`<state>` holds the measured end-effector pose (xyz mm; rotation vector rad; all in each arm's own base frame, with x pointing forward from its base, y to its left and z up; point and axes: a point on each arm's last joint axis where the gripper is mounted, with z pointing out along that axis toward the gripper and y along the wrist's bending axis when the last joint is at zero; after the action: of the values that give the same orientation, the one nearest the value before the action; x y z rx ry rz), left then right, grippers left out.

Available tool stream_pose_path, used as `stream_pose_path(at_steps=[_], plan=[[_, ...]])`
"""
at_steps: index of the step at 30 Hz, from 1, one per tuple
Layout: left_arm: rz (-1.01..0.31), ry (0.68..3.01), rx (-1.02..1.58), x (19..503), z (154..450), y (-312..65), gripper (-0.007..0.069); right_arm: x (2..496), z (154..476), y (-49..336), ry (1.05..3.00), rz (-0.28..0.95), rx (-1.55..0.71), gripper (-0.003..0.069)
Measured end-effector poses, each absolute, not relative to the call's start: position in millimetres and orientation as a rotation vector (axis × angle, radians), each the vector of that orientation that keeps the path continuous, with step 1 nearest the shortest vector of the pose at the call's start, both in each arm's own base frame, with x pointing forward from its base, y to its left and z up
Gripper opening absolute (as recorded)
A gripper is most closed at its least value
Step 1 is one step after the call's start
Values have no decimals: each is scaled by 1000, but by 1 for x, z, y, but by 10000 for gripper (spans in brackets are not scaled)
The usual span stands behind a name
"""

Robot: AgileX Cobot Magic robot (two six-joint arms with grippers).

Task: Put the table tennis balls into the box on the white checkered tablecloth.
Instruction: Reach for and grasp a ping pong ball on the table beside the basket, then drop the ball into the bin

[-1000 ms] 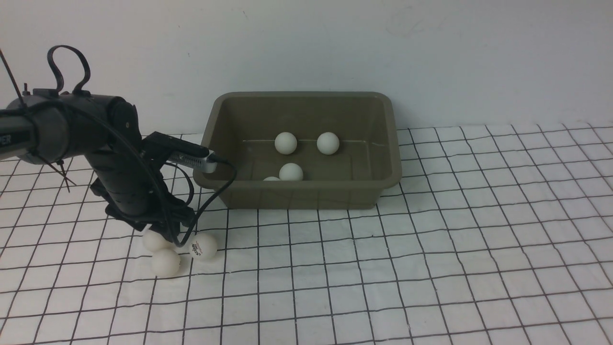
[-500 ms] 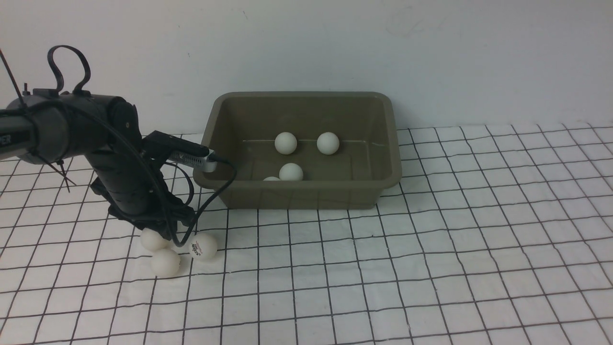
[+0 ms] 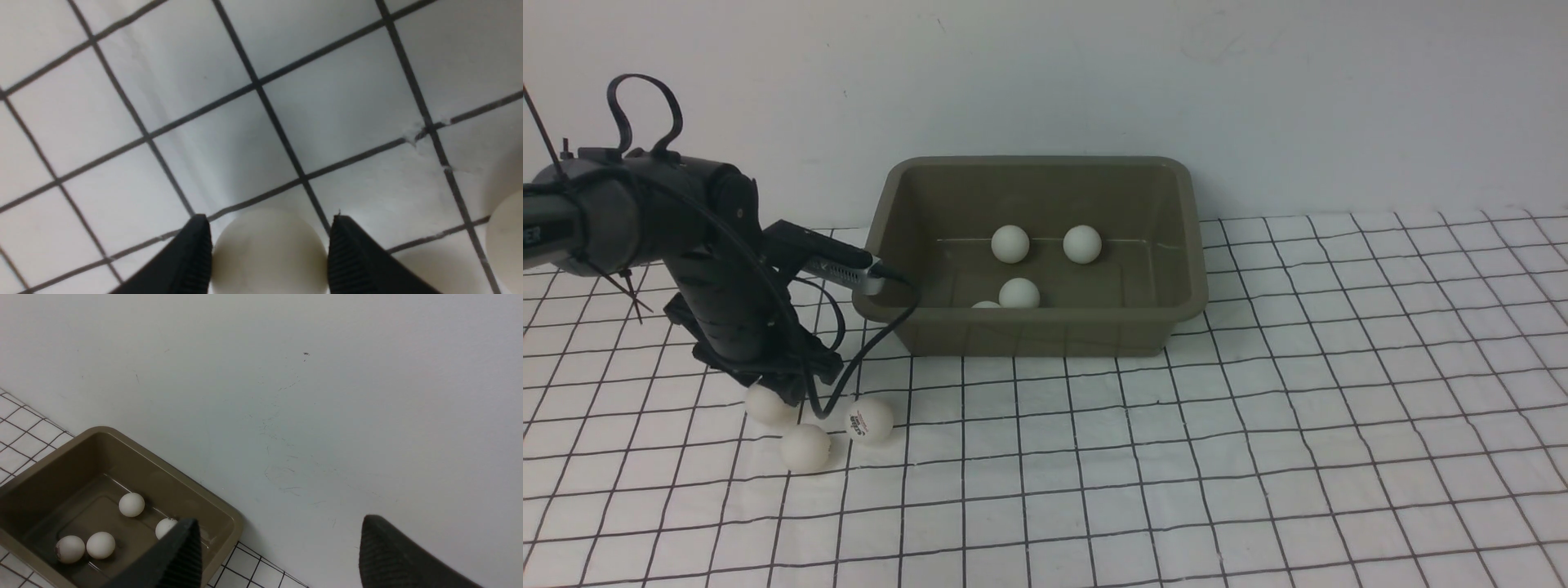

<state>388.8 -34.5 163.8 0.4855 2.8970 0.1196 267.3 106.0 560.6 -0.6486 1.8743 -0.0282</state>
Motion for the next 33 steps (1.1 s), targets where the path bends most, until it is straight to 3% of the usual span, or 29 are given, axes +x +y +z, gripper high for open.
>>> stream_pose_path(at_steps=[7,15,18,23,28,33], plan=[[149,2844,472,393,196,-33,330,267,561,106,1874,-28,-649,472],[183,2786,439,395,256,-33,330,267,561,106,1874,-28,-649,472],[113,2698,450,402,283,-52,330,267,561,106,1874,-28,-649,472],[48,2603,536,412,295,-90,330,267,561,105,1872,-47,-650,468],[22,2546,603,425,290,-121,330,263,565,98,1860,-107,-632,403],[10,2527,662,443,273,-144,330,244,579,86,1823,-135,-583,240]])
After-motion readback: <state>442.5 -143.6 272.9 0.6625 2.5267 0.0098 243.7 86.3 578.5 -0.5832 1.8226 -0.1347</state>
